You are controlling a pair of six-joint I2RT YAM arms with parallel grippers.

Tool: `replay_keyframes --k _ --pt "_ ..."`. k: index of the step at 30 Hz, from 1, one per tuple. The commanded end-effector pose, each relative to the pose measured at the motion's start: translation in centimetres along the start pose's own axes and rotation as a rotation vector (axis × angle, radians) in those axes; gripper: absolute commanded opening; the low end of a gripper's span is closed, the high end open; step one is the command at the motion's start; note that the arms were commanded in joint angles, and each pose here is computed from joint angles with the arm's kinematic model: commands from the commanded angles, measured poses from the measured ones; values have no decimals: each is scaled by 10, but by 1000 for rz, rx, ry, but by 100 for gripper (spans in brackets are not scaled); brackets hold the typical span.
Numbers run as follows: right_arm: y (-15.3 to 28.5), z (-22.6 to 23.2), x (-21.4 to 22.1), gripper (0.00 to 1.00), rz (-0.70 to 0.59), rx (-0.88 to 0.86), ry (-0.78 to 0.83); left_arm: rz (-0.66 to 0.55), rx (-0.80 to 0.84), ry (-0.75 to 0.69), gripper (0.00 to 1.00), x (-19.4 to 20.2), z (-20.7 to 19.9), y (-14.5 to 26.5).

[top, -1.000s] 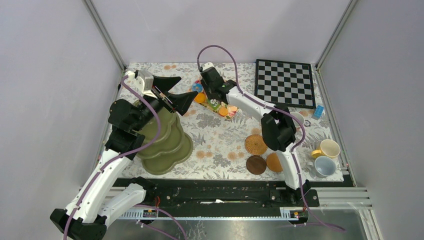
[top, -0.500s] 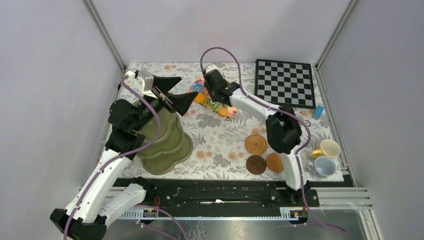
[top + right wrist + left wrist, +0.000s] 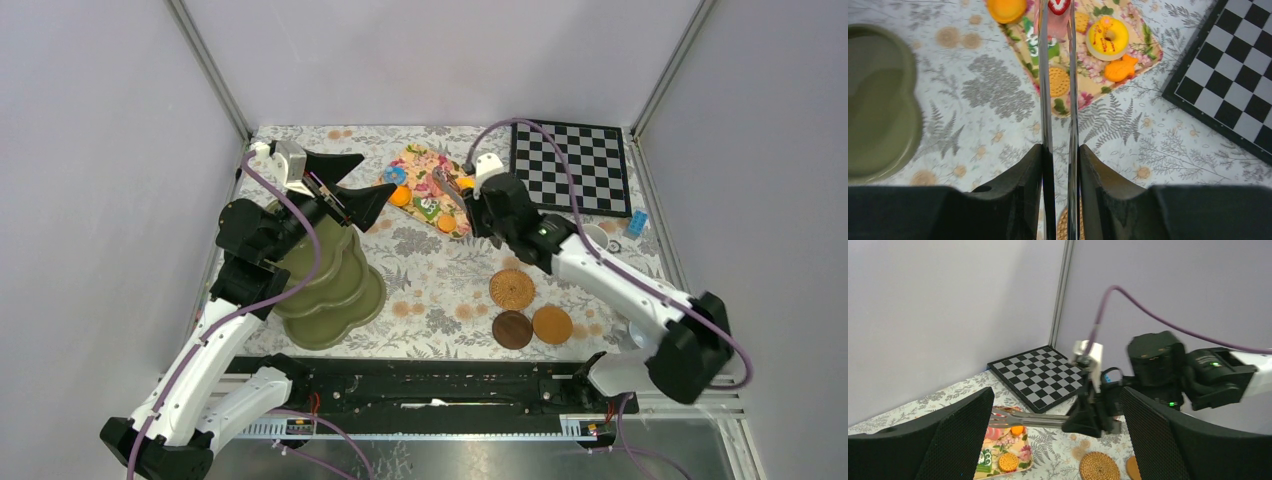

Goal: Serve the afternoon tea

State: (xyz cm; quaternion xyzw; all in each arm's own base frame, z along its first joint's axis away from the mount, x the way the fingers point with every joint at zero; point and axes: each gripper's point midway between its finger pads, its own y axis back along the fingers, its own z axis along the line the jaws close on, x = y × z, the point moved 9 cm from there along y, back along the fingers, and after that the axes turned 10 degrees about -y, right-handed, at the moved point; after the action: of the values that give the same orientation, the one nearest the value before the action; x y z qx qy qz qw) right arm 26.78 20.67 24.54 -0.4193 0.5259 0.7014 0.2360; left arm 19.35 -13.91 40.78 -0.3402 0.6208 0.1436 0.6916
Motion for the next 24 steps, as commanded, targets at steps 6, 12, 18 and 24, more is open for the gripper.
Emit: replay_keyframes --k 6,12,18,24 --pt "84 16 18 29 -57 -476 -110 -51 28 -17 99 -9 -1 -3" --pt "127 33 36 24 -6 -766 -162 -50 30 -15 99 -9 -1 -3" --pt "143 52 55 24 104 -860 -142 -46 33 -12 99 -8 -1 -4" --pt "137 84 60 24 123 -937 -177 -43 27 -14 99 -7 0 -4"
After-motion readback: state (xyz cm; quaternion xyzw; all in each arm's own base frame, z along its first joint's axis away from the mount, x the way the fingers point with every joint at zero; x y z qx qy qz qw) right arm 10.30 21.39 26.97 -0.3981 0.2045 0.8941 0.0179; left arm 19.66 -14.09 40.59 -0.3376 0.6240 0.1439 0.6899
